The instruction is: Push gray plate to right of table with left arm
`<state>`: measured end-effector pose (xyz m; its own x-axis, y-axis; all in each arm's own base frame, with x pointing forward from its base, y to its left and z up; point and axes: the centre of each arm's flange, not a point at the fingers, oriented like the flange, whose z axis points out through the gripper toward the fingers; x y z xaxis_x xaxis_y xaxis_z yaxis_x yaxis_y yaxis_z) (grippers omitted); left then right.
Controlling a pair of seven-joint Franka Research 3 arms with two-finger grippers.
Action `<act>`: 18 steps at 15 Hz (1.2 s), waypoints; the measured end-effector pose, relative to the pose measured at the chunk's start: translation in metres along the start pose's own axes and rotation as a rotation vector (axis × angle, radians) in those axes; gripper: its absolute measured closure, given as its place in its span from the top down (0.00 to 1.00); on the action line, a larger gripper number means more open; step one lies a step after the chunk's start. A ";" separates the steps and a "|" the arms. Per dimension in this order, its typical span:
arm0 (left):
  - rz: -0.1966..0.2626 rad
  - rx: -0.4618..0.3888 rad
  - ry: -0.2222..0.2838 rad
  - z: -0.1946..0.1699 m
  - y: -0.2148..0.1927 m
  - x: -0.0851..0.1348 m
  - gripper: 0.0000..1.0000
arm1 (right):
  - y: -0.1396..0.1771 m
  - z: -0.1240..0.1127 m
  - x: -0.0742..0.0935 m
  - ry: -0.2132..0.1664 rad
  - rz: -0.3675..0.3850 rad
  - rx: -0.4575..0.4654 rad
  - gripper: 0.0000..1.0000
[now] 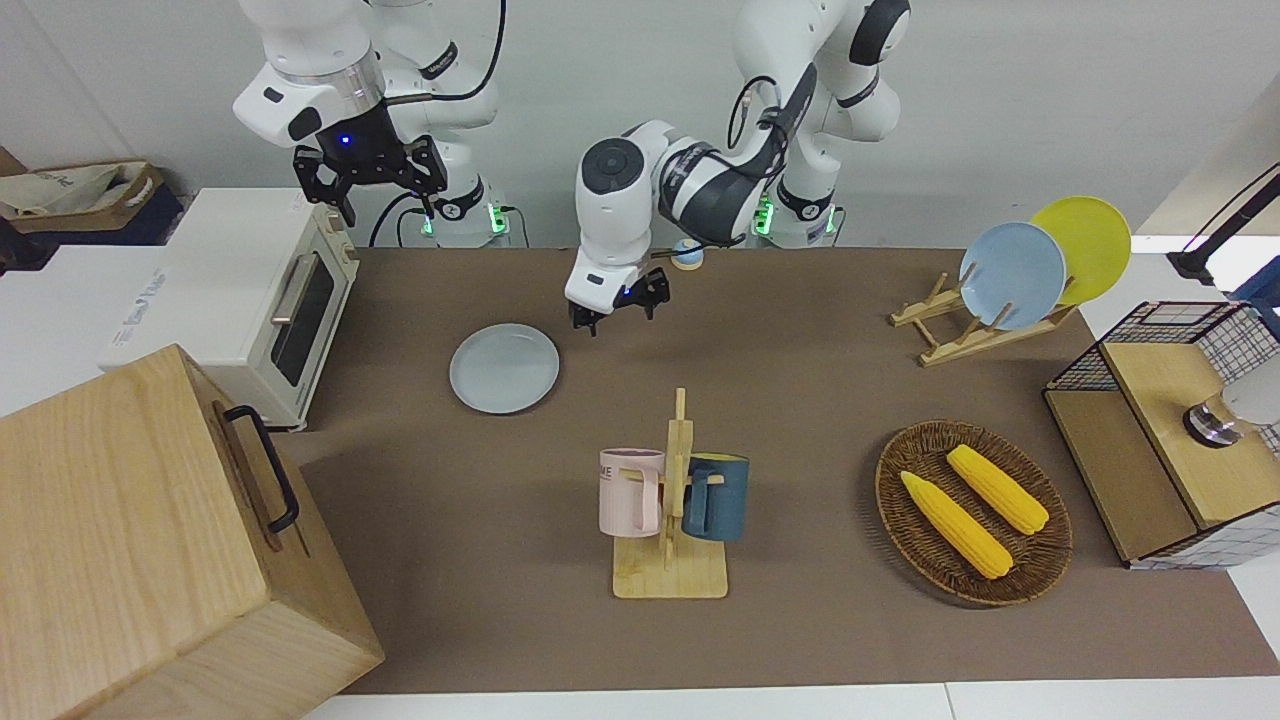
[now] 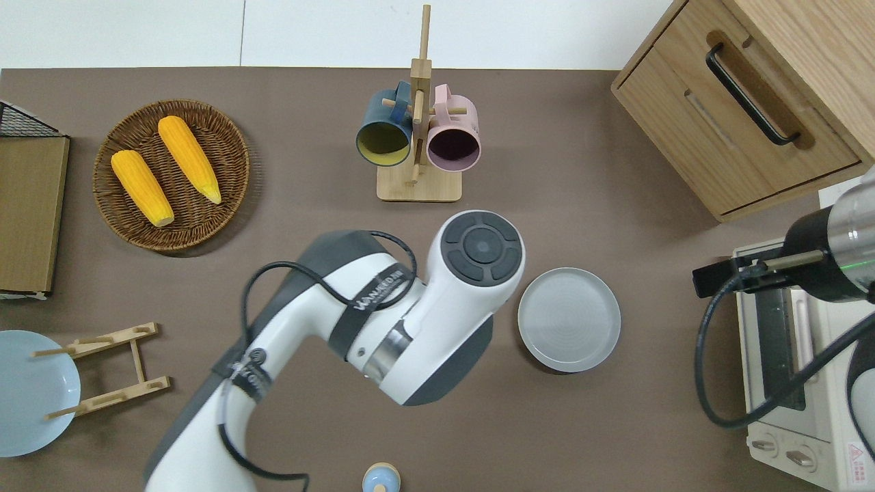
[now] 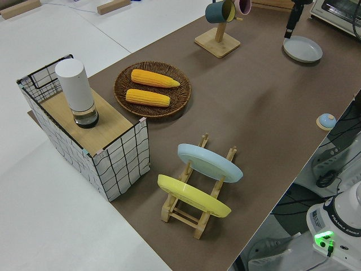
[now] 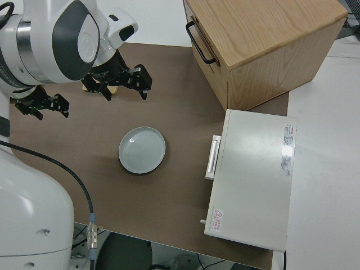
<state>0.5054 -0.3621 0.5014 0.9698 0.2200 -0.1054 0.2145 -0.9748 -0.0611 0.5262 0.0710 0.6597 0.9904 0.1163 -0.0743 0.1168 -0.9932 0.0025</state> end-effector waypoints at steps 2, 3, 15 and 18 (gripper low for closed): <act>0.020 0.012 0.004 -0.034 -0.050 0.015 1.00 | 0.000 0.000 0.000 0.000 0.000 0.000 0.99; 0.022 0.019 0.001 -0.049 -0.080 0.026 1.00 | 0.000 0.000 0.000 0.000 0.000 0.000 0.99; 0.176 -0.046 0.025 -0.129 -0.320 0.076 1.00 | 0.000 0.000 0.000 0.000 0.000 0.000 0.99; 0.209 -0.044 0.024 -0.127 -0.318 0.076 1.00 | 0.000 0.000 0.000 0.000 0.000 0.000 0.99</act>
<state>0.5256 -0.0402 0.6394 0.9961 0.0124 -0.0879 0.0128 -0.9999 0.0034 0.5262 0.0710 0.6597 0.9904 0.1163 -0.0743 0.1168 -0.9932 0.0025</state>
